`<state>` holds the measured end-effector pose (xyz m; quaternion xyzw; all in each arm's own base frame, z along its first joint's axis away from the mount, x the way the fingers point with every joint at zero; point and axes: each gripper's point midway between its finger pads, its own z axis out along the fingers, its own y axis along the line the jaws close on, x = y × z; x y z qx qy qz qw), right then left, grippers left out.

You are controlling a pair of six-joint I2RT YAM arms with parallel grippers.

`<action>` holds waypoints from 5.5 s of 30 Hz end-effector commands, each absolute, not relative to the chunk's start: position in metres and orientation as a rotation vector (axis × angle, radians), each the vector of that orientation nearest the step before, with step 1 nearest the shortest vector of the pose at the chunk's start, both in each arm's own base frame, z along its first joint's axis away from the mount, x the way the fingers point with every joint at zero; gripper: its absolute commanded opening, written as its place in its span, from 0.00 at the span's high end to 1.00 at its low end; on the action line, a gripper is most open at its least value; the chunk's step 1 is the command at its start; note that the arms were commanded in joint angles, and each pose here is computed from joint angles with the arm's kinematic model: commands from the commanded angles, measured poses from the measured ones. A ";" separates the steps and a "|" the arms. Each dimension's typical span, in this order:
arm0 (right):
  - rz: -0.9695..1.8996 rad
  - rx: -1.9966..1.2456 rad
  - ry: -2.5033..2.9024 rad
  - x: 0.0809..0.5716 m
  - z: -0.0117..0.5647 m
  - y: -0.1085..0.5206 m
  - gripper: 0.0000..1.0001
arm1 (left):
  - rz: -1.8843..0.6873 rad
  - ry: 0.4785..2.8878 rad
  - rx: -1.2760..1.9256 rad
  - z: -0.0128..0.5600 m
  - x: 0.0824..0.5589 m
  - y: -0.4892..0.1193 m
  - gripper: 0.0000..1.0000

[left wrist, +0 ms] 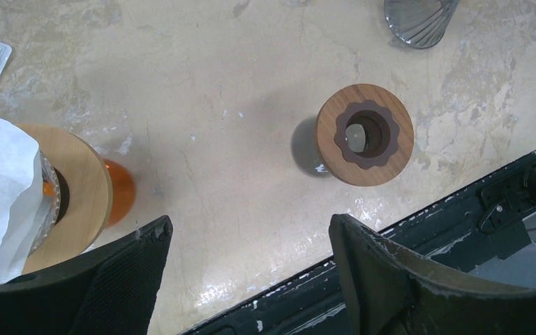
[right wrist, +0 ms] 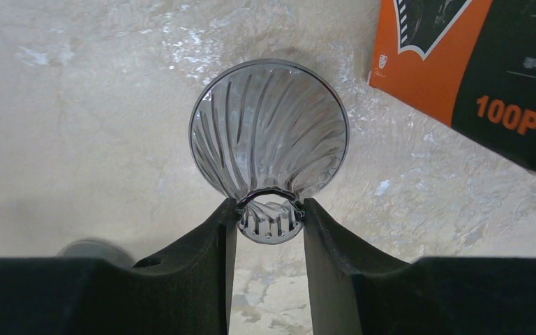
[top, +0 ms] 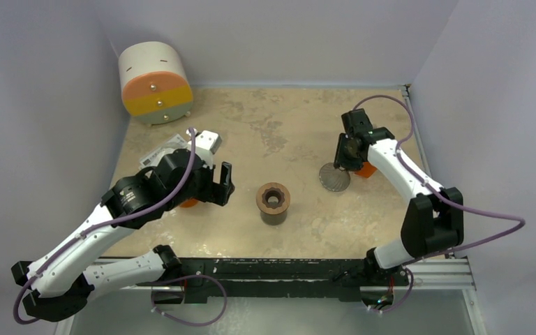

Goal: Place the coffee filter in the dripper
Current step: Pick up the coffee dripper from the center of the board.

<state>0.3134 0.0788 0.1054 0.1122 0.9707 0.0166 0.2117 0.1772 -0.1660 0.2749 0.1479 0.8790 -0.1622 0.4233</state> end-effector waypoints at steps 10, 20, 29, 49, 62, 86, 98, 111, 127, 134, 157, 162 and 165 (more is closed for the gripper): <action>0.354 0.201 2.391 0.314 0.232 0.103 1.00 | -0.548 2.184 0.306 0.290 0.170 -0.177 0.13; 0.840 -0.001 2.109 0.284 0.328 0.163 1.00 | -0.872 2.143 0.270 0.312 0.154 -0.216 0.14; 1.104 -0.163 1.910 0.244 0.369 0.227 1.00 | -1.210 2.056 0.203 0.341 0.141 -0.252 0.16; 1.412 -0.145 1.624 0.210 0.419 0.256 1.00 | -1.355 1.890 0.105 0.378 0.151 -0.264 0.26; 1.496 -0.094 1.572 0.202 0.426 0.259 1.00 | -1.421 1.782 0.095 0.401 0.161 -0.277 0.42; 1.475 -0.068 1.599 0.200 0.413 0.253 1.00 | -1.416 1.770 0.094 0.404 0.167 -0.282 1.00; 1.359 -0.081 1.669 0.204 0.407 0.246 0.51 | -1.327 1.812 0.157 0.391 0.161 -0.270 1.00; 1.168 -0.199 1.824 0.201 0.391 0.235 0.27 | -1.155 1.933 0.396 0.372 0.150 -0.262 1.00; 0.920 -0.382 2.022 0.210 0.379 0.226 0.22 | -0.708 2.132 1.094 0.329 0.129 -0.275 1.00; 0.894 -0.369 2.099 0.211 0.374 0.223 0.23 | -0.531 2.106 1.221 0.319 0.128 -0.284 1.00; 1.142 -0.567 2.369 0.189 0.335 0.261 0.47 | -0.201 1.661 1.800 0.305 0.099 -0.290 1.00; 1.169 -0.605 2.428 0.183 0.325 0.264 0.49 | -0.149 1.609 1.874 0.304 0.099 -0.280 1.00; 1.167 -0.636 2.474 0.178 0.315 0.266 0.51 | -0.125 1.574 1.921 0.302 0.100 -0.276 1.00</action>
